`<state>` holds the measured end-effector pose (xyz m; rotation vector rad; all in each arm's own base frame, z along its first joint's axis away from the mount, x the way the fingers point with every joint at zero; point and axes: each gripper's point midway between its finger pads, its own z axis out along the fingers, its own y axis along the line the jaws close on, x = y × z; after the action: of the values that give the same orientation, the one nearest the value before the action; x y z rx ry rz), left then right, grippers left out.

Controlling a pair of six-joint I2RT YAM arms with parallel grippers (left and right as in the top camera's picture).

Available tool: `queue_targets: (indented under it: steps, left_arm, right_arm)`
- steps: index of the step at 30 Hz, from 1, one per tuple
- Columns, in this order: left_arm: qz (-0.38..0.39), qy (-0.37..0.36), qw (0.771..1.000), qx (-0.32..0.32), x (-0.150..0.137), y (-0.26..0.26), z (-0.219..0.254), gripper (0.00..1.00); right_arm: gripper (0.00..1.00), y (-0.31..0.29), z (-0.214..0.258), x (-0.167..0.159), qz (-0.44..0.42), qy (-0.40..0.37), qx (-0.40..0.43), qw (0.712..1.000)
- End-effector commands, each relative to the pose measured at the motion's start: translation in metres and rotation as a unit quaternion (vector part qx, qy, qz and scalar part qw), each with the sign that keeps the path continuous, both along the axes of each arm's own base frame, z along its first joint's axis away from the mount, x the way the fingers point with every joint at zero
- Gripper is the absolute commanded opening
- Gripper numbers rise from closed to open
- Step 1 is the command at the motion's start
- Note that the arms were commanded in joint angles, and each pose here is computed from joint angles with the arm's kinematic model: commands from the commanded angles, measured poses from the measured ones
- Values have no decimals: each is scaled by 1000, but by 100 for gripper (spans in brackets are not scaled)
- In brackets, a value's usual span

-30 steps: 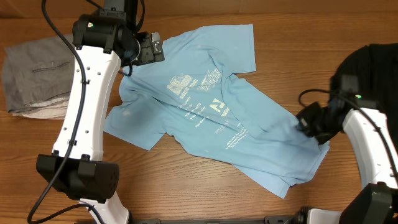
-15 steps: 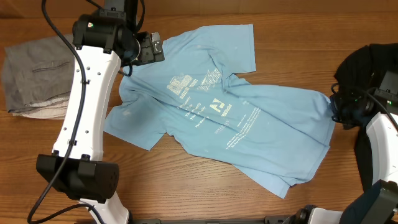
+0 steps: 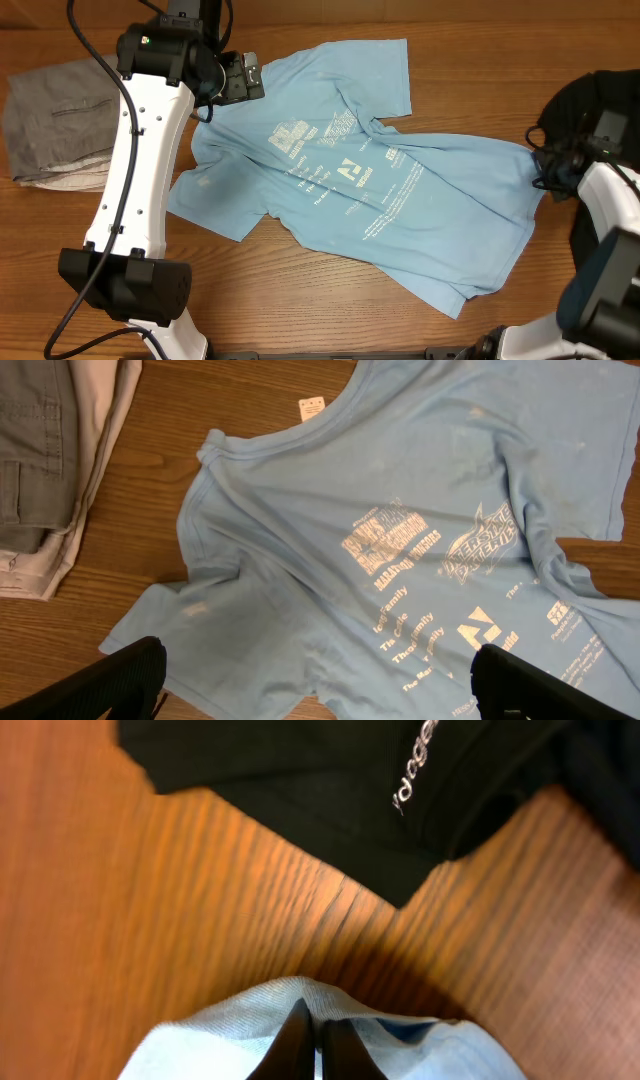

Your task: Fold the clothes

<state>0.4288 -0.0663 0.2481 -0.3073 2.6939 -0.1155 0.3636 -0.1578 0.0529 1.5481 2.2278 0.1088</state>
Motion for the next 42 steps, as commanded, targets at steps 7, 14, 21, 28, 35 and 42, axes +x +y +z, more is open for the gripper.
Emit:
queue_targets:
  steps: [7,14,21,28,35,42]
  left_arm:
    - [4,5,1000,-3,2,1,-4,100]
    - [4,5,1000,-3,2,1,-4,100]
    - [4,5,1000,-3,2,1,-4,100]
    - [4,5,1000,-3,2,1,-4,100]
    - [4,5,1000,-3,2,1,-4,100]
    - [4,-19,1000,-7,12,-1,1,100]
  right_arm:
    - [4,-18,-7,24,20,-15,-34,999]
    - [100,-30,48,51,42,-37,-57,997]
    - [100,-34,154,58,41,-47,-62,996]
    - [100,-29,197,48,41,-46,-62,996]
    - [100,-29,195,49,41,-46,-62,996]
    - [100,-29,195,49,41,-46,-62,996]
